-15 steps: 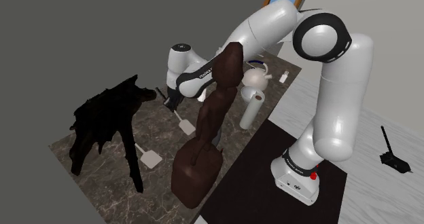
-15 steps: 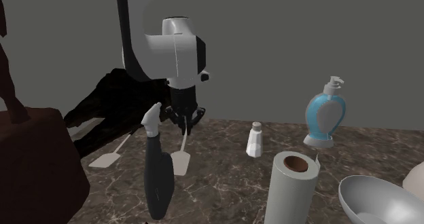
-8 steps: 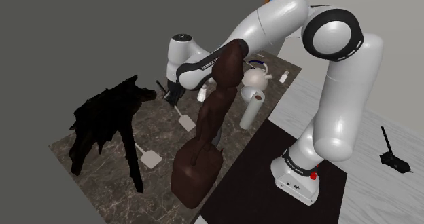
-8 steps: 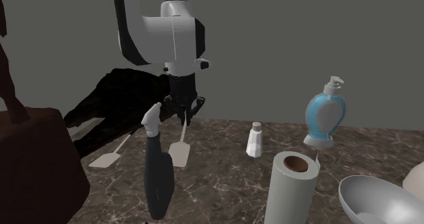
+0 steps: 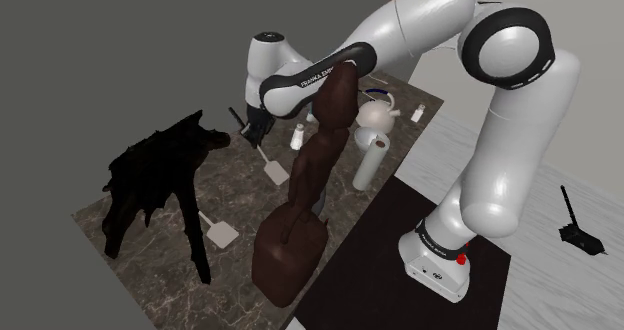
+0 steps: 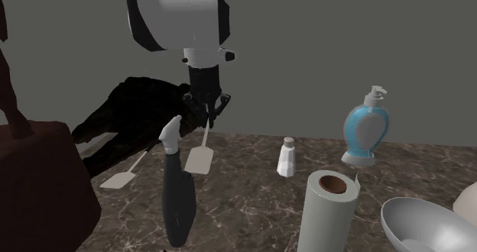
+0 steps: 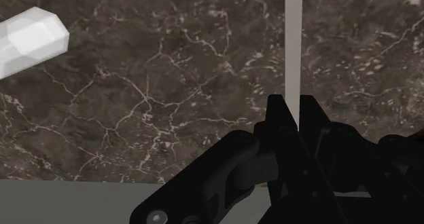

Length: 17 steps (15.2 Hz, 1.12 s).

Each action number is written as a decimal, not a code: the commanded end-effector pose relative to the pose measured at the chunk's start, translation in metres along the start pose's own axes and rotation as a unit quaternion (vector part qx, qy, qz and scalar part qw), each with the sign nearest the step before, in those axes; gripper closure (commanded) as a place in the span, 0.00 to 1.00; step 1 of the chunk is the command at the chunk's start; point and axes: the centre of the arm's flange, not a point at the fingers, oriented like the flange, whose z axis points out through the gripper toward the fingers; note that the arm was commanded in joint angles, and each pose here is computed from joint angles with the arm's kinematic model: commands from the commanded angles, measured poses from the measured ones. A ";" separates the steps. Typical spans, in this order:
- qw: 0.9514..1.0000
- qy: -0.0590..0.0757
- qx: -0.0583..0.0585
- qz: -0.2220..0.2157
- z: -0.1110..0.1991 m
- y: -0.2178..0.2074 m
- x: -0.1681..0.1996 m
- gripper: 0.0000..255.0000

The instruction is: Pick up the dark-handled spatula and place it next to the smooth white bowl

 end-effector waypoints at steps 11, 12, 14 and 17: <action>1.000 0.000 0.000 0.000 -0.014 0.119 0.001 1.00; 1.000 0.000 0.000 0.000 -0.014 0.132 0.001 1.00; 1.000 0.000 0.000 0.000 -0.014 0.159 0.001 1.00; 1.000 0.000 0.000 0.000 -0.014 0.198 0.001 1.00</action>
